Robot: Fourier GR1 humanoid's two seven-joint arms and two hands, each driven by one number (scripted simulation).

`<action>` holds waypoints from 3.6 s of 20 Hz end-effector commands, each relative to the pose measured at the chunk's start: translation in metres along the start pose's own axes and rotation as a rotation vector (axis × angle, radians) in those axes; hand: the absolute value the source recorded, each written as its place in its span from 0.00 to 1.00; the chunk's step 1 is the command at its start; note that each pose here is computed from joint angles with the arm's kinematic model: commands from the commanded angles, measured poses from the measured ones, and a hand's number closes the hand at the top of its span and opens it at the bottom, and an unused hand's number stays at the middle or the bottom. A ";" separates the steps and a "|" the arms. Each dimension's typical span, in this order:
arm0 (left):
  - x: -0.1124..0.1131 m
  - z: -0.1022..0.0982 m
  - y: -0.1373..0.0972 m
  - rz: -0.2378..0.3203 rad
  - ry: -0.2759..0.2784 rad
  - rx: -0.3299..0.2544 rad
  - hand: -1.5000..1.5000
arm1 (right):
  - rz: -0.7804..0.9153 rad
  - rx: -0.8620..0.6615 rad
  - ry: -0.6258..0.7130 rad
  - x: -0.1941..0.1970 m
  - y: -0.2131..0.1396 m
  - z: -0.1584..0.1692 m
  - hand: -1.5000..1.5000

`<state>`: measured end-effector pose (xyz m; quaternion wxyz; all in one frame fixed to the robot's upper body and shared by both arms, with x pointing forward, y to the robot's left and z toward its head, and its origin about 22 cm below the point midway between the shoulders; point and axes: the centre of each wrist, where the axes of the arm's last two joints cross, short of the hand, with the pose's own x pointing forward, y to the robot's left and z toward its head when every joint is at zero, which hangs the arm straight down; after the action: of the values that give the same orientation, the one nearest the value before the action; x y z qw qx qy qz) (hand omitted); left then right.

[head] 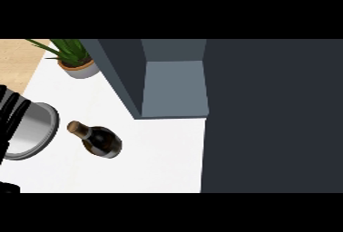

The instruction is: Pick up the wine, place it into the cabinet and close the cabinet

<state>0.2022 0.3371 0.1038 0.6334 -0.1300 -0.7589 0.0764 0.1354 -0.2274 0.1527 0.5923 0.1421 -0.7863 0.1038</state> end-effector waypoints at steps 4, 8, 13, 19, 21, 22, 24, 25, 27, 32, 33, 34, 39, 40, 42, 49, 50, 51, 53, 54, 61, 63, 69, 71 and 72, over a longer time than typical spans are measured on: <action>-0.058 -0.017 0.021 -0.088 -0.010 0.090 0.00 | -0.066 0.033 -0.071 0.026 0.003 0.020 0.00; -0.075 -0.019 0.029 -0.107 0.013 0.139 0.00 | -0.050 0.054 -0.087 0.033 0.000 0.025 0.00; -0.115 -0.007 0.030 -0.096 0.062 0.124 0.00 | -0.055 0.042 -0.076 0.028 0.004 0.029 0.00; -0.148 0.003 0.066 -0.073 0.105 0.105 0.00 | -0.073 0.034 -0.067 0.022 0.005 0.033 0.00; -0.153 0.007 0.067 -0.034 0.121 0.078 0.00 | -0.070 0.046 -0.081 0.018 0.005 0.030 0.00; -0.167 0.014 0.063 -0.014 0.130 0.062 0.00 | -0.081 0.021 -0.073 0.012 0.002 0.030 0.00; -0.178 -0.002 0.062 0.006 0.143 0.021 0.00 | -0.057 0.046 -0.064 0.014 0.002 0.031 0.00; -0.167 -0.014 0.065 0.027 0.126 0.002 0.00 | -0.066 0.028 -0.082 0.014 0.000 0.027 0.00; -0.186 -0.018 0.062 0.025 0.144 -0.011 0.00 | -0.068 0.034 -0.083 0.023 0.002 0.027 0.00; -0.216 -0.002 0.057 0.092 0.183 -0.014 0.00 | -0.052 0.046 -0.080 0.011 -0.001 0.021 0.00; -0.214 0.005 0.069 0.136 0.200 -0.014 0.00 | -0.055 0.047 -0.080 0.029 0.005 0.032 0.00; -0.214 0.006 0.078 0.108 0.191 -0.017 0.00 | -0.042 0.058 -0.075 0.023 -0.004 0.021 0.00; -0.228 0.002 0.073 0.153 0.187 -0.029 0.00 | -0.056 0.044 -0.087 0.025 0.007 0.025 0.00; -0.238 0.003 0.064 0.163 0.189 -0.030 0.00 | -0.054 0.042 -0.082 0.021 -0.001 0.022 0.00; -0.243 -0.003 0.052 0.190 0.173 -0.009 0.00 | -0.053 0.035 -0.084 0.018 -0.006 0.027 0.00; -0.253 -0.007 0.050 0.224 0.150 0.019 0.00 | -0.071 0.043 -0.086 0.009 0.002 0.027 0.00; -0.249 -0.009 0.052 0.234 0.145 0.010 0.00 | -0.051 0.049 -0.067 0.020 0.002 0.034 0.00; -0.246 -0.017 0.054 0.229 0.131 0.012 0.00 | -0.046 0.056 -0.075 0.014 0.001 0.031 0.00; -0.250 -0.015 0.049 0.264 0.138 -0.015 1.00 | -0.066 0.050 -0.081 0.014 0.006 0.029 0.00; -0.259 -0.019 0.033 0.284 0.192 -0.052 1.00 | -0.043 0.054 -0.084 0.015 -0.002 0.025 0.00; -0.263 -0.030 0.015 0.327 0.179 -0.156 1.00 | -0.040 0.040 -0.059 0.013 -0.002 0.029 0.00; -0.257 -0.020 0.030 0.254 0.150 -0.160 1.00 | -0.035 0.037 -0.056 0.014 -0.003 0.026 0.00; -0.266 -0.011 0.010 0.015 -0.001 -0.074 1.00 | -0.024 0.020 -0.059 0.002 0.004 0.017 0.00; -0.261 -0.007 0.017 -0.098 -0.007 -0.029 1.00 | -0.028 0.028 -0.077 0.011 0.004 0.028 0.00; -0.265 0.022 0.031 -0.122 -0.001 0.020 1.00 | -0.041 0.034 -0.040 0.006 0.005 0.030 0.00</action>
<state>0.2571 0.2837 -0.1447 0.6637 -0.1232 -0.7362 0.0494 0.1270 -0.2348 0.1319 0.5855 0.1679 -0.7868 0.1000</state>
